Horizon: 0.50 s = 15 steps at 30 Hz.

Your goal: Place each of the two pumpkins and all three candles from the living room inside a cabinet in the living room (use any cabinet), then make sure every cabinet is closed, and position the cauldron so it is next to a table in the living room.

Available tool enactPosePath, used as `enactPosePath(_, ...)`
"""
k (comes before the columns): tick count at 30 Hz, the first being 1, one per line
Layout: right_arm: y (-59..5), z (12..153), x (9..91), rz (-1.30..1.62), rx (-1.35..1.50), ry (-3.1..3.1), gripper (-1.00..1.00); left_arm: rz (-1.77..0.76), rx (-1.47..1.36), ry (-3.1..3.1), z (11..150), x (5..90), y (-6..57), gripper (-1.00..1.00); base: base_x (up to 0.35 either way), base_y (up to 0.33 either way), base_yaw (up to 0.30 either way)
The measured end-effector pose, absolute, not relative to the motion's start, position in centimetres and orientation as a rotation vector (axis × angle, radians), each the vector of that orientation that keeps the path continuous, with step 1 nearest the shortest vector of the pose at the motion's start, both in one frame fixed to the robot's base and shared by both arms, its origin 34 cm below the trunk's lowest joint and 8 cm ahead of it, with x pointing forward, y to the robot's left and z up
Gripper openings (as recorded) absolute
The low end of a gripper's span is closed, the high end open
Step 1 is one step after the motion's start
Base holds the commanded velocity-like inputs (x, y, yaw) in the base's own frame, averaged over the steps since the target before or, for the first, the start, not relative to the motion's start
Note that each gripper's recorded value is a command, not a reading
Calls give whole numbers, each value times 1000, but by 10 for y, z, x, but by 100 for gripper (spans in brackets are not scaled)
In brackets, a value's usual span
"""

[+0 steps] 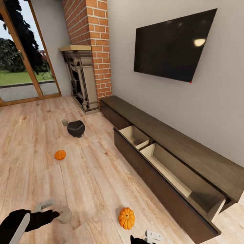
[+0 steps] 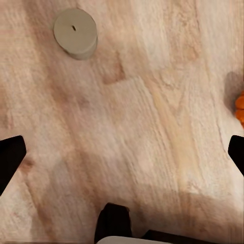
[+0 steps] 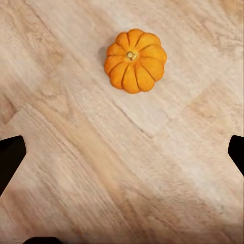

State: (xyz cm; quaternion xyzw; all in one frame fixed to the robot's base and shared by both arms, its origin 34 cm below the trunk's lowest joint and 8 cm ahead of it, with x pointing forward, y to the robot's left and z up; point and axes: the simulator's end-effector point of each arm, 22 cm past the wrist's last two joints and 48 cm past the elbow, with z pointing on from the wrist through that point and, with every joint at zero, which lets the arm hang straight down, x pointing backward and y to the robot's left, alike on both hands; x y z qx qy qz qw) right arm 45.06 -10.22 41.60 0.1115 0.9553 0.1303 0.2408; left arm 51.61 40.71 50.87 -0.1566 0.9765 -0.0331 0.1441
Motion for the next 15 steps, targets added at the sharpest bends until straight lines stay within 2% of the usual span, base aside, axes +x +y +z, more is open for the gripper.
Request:
enactPosePath(5,-103,416,451,355,305,2613,100,-95,-452,2813,509,516,407,100,126,47,146)
enactPosePath(15,-103,420,454,360,299,2601,100,-99,-446,2802,513,519,406,100,106,72,7)
